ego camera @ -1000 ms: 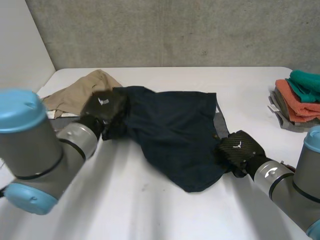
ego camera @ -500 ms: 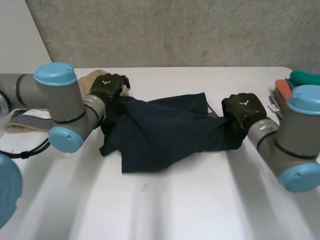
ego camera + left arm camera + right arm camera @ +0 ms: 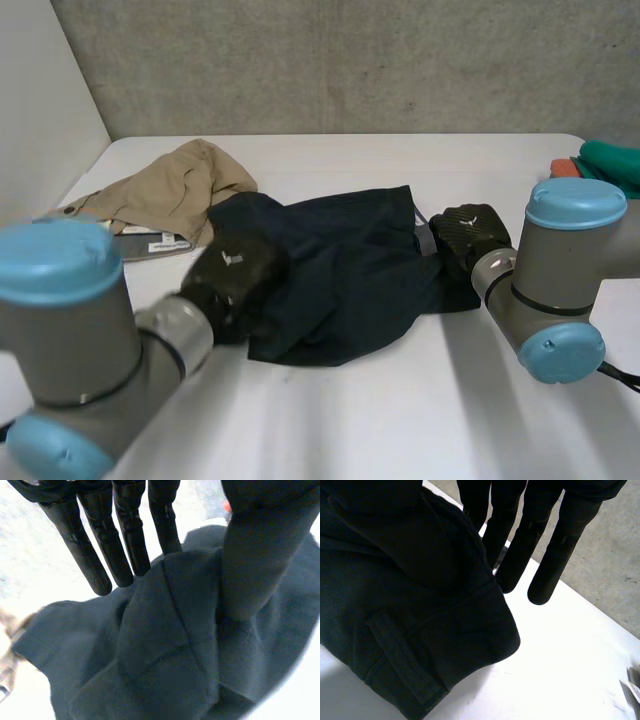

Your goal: Fold the laundry.

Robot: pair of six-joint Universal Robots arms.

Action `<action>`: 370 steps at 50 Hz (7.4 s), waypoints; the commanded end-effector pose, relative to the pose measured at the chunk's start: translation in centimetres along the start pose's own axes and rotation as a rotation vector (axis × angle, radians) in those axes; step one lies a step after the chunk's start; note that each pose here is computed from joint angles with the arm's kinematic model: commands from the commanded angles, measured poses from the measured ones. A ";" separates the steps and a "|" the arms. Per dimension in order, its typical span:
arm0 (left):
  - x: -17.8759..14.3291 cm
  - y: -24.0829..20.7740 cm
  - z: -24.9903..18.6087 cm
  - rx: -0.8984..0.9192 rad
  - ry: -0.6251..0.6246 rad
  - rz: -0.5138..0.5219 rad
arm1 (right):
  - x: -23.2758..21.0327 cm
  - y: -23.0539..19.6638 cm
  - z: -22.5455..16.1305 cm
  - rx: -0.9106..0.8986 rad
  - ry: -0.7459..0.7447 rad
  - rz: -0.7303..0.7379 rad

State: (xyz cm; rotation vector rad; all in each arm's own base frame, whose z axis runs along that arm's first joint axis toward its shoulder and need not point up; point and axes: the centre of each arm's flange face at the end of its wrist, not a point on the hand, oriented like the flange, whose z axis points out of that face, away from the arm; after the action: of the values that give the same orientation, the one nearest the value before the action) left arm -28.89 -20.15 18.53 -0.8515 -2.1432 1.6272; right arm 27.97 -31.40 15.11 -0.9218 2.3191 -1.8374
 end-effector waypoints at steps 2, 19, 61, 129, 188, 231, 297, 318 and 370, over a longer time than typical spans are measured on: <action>1.1 2.5 -0.5 0.004 0.007 0.009 | -0.1 0.3 0.0 -0.009 -0.002 0.000; -6.4 -1.1 6.9 0.229 -0.249 0.328 | -0.5 0.1 -0.7 -0.009 -0.014 -0.002; 0.7 5.7 0.0 -0.141 0.005 0.135 | -1.7 -0.7 -1.7 0.009 -0.038 -0.018; -10.9 -27.9 5.3 1.247 -0.242 0.216 | 7.3 -25.4 -4.6 0.979 0.481 -0.192; 0.3 -1.9 -4.2 -0.255 0.243 0.471 | -0.2 0.8 -13.5 -0.329 -0.314 -0.470; -3.0 3.3 12.5 -0.065 0.112 0.413 | -1.2 2.5 -13.9 -0.238 -0.244 -0.457; 1.2 2.6 -8.0 -0.210 -0.060 0.250 | -0.6 0.1 -16.0 -0.173 -0.158 -0.388; 1.1 -2.1 -3.6 -0.073 -0.017 0.482 | 0.7 -1.5 -13.5 -0.171 -0.191 -0.419; 0.4 -7.1 5.3 0.413 -0.137 0.329 | 3.9 4.1 -5.0 -0.172 -0.003 0.046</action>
State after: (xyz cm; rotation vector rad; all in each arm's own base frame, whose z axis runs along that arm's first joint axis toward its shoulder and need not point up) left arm -33.65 -25.85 24.34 -1.0063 -1.7044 2.2855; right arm 21.32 -27.54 17.07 -0.8967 2.5216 -1.6080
